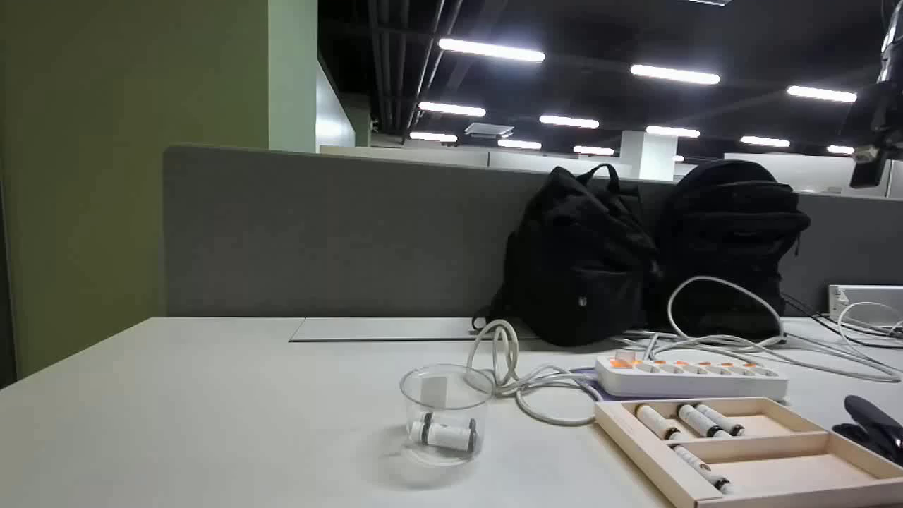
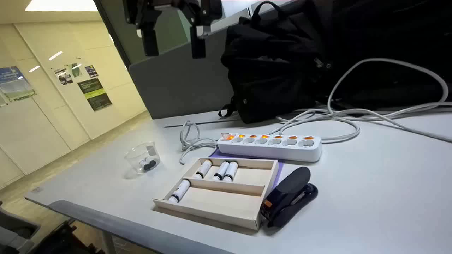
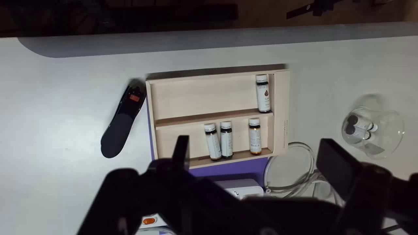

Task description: Turn off the fourth switch from the right on the adaptor

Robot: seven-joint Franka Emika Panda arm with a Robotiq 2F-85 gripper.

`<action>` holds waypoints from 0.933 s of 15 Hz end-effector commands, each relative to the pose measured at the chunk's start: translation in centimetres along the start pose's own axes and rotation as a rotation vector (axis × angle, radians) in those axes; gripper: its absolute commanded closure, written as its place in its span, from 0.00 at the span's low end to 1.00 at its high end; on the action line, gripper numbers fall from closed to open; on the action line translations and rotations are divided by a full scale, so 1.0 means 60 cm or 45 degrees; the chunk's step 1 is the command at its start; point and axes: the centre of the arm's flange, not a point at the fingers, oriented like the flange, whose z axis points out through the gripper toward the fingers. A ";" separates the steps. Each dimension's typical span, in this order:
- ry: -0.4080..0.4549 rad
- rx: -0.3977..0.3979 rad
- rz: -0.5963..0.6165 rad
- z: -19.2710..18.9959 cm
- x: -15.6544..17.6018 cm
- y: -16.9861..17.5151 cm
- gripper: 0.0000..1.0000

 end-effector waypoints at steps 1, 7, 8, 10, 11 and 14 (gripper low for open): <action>0.001 0.000 0.000 0.000 0.000 0.000 0.00; 0.001 -0.001 0.000 0.000 0.000 0.000 0.00; 0.002 -0.001 0.000 0.000 0.000 0.000 0.00; 0.002 -0.001 0.000 0.000 0.000 0.000 0.00; 0.016 -0.006 -0.017 0.002 0.020 0.002 0.00; 0.133 -0.052 -0.058 0.003 0.097 -0.003 0.00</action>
